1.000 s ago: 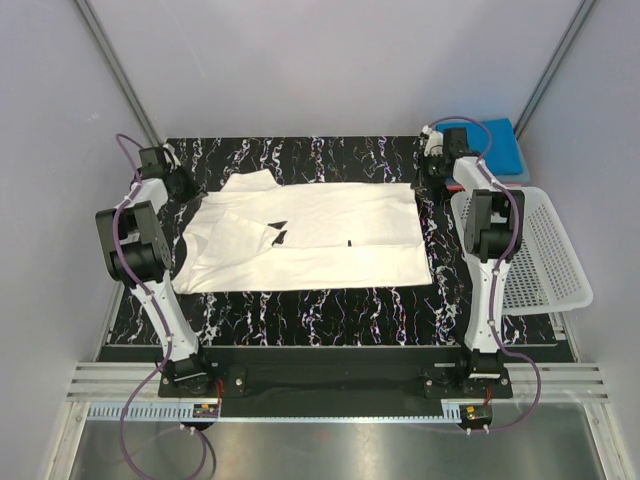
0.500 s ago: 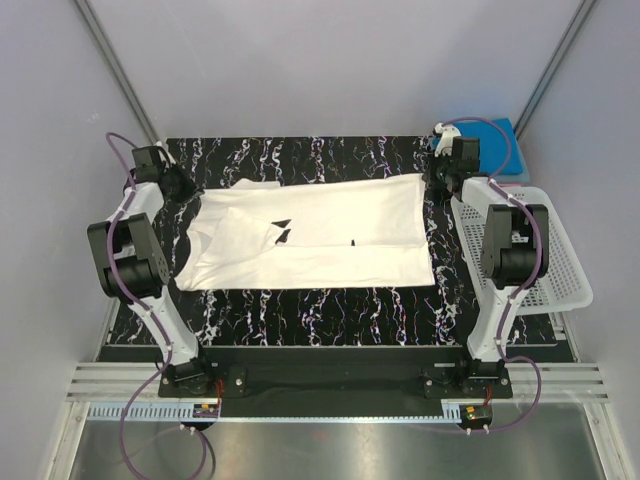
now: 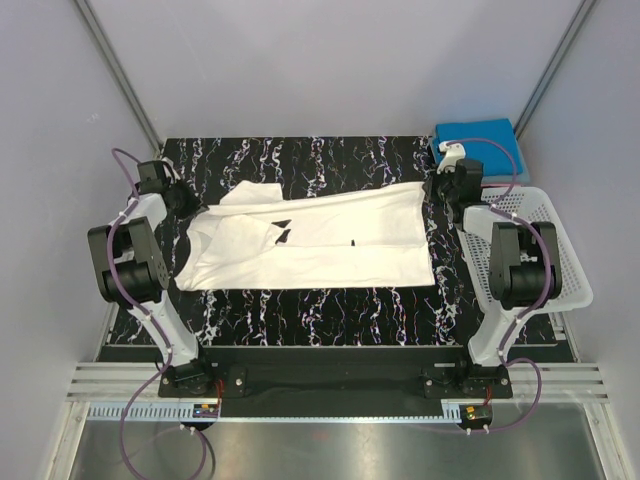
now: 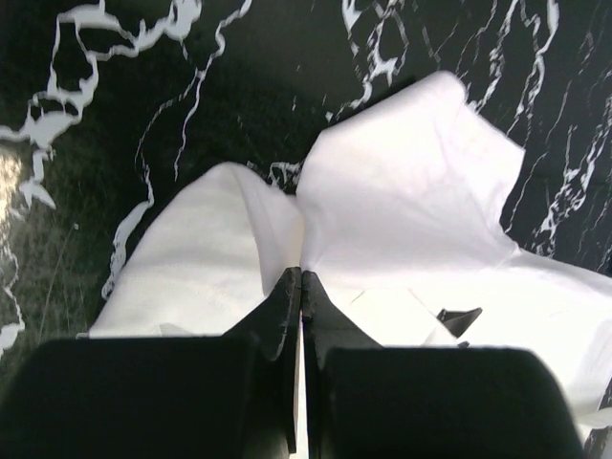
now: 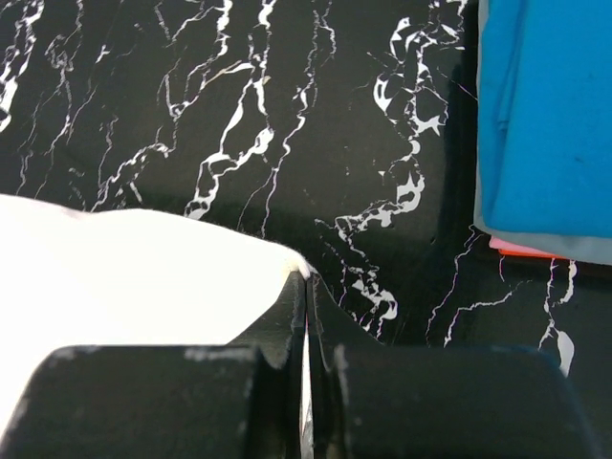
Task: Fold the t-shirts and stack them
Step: Fold the tshirt
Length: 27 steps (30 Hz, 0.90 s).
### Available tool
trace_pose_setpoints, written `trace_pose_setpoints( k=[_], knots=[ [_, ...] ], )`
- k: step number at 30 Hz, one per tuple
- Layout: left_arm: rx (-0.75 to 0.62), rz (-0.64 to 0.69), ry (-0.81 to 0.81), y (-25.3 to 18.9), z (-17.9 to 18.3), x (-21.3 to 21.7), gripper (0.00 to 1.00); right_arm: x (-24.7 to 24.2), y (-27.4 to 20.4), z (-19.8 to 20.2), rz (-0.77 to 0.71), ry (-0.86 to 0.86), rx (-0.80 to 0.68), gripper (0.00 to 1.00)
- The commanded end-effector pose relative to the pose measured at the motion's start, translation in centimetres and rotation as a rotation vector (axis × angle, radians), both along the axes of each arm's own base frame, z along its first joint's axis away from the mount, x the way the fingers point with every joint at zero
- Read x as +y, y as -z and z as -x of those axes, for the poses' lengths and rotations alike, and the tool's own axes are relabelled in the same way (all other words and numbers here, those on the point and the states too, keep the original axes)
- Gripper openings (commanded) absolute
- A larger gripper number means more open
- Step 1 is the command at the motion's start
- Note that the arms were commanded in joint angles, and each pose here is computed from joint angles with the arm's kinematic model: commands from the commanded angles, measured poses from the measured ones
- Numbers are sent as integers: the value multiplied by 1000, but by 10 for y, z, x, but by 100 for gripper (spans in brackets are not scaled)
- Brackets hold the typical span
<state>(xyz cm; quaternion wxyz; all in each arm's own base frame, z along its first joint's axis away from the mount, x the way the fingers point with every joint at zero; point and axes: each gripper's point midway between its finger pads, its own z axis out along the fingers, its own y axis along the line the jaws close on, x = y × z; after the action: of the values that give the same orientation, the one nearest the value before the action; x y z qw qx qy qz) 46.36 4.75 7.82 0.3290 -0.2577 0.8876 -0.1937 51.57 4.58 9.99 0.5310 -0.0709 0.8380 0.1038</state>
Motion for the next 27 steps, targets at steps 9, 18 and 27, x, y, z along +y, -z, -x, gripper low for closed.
trace_pose_setpoints(
  k=[9, 18, 27],
  knots=[
    [-79, -56, -37, -35, 13, 7, 0, 8, -51, 26, 137, -67, -188, 0],
    [-9, -80, -57, -20, 35, 8, 0, -4, -23, 55, 160, -2, -65, 0],
    [89, -72, -70, -1, 54, 7, 0, 7, -2, 88, 103, -52, 164, 2]
  ],
)
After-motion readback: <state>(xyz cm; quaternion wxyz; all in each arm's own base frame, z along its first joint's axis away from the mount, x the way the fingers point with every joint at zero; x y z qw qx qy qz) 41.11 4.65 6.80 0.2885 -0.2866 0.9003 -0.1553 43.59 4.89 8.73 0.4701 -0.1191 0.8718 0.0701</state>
